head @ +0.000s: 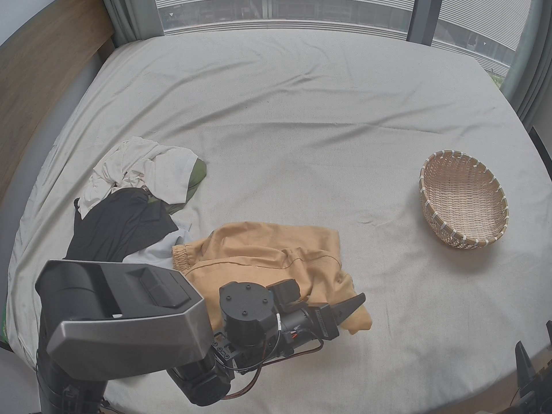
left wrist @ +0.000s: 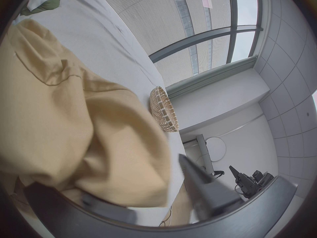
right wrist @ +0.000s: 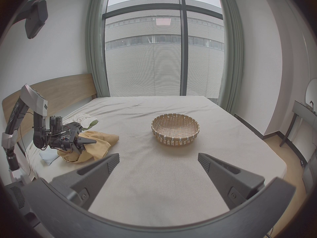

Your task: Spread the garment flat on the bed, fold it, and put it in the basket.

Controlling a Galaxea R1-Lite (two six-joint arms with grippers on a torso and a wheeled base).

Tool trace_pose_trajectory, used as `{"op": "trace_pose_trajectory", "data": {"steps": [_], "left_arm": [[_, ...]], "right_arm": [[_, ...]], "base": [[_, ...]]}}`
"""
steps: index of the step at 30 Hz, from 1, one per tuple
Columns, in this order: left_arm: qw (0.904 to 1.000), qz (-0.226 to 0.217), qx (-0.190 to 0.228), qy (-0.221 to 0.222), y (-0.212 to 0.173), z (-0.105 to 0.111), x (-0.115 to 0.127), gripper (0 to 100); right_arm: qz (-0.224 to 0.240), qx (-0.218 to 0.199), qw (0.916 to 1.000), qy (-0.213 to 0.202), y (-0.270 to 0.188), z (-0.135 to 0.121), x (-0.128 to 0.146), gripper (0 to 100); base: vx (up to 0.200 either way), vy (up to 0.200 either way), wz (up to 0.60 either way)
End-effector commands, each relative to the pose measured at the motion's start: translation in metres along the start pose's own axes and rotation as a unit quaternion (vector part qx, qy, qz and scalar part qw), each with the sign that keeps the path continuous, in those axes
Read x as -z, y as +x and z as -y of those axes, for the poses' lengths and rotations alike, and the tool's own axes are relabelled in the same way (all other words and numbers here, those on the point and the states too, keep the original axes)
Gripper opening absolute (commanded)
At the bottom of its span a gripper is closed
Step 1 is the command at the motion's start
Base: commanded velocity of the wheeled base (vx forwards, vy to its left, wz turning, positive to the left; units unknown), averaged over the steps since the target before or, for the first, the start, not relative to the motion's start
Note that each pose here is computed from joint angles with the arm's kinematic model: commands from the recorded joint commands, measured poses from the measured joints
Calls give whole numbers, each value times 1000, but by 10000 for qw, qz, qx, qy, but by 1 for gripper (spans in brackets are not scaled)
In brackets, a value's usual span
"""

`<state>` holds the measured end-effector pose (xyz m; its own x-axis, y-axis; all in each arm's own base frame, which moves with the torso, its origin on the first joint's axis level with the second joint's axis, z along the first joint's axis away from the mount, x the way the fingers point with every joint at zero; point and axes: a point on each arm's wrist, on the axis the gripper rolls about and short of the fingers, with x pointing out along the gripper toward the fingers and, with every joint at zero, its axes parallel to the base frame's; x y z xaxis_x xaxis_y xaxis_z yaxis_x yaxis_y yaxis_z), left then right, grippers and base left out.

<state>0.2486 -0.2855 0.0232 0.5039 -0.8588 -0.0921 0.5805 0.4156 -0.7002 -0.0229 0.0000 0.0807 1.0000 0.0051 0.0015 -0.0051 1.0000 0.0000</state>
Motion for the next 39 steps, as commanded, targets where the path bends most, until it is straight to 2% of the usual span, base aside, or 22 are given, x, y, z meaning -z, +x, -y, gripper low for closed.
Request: {"op": "trace_pose_trajectory", "data": {"steps": [1,3,10,14,15,22,29,36,39], "left_arm": [[10000,9,-19,86,1,3,4,100],[9997,7,-31,255,1,9,8,100],[9991,-292,98,275,-17,32,20,100],[9987,-431,13,258,-26,32,25,100],[9980,-556,-163,249,-39,29,26,100],[9970,-571,-475,237,-65,30,23,100],[9941,-62,-966,494,-87,15,-7,100],[9884,546,-1362,393,-135,10,-45,100],[9877,641,-1380,368,-150,9,-53,100]], "right_arm": [[-15,-5,10000,0,0,0,5,100],[-15,-5,10000,0,0,0,5,100],[-15,-5,10000,8,0,0,5,100],[-15,-5,10000,8,0,0,5,100],[-15,-5,10000,8,0,0,5,100],[-15,-5,10000,8,0,0,5,100],[-15,-5,10000,8,0,0,5,100],[-15,-5,10000,0,0,0,5,100],[-15,-5,10000,0,0,0,5,100]], "base": [[0,0,0],[0,0,0],[0,0,0],[0,0,0],[0,0,0],[0,0,0],[0,0,0],[0,0,0],[0,0,0]]}}
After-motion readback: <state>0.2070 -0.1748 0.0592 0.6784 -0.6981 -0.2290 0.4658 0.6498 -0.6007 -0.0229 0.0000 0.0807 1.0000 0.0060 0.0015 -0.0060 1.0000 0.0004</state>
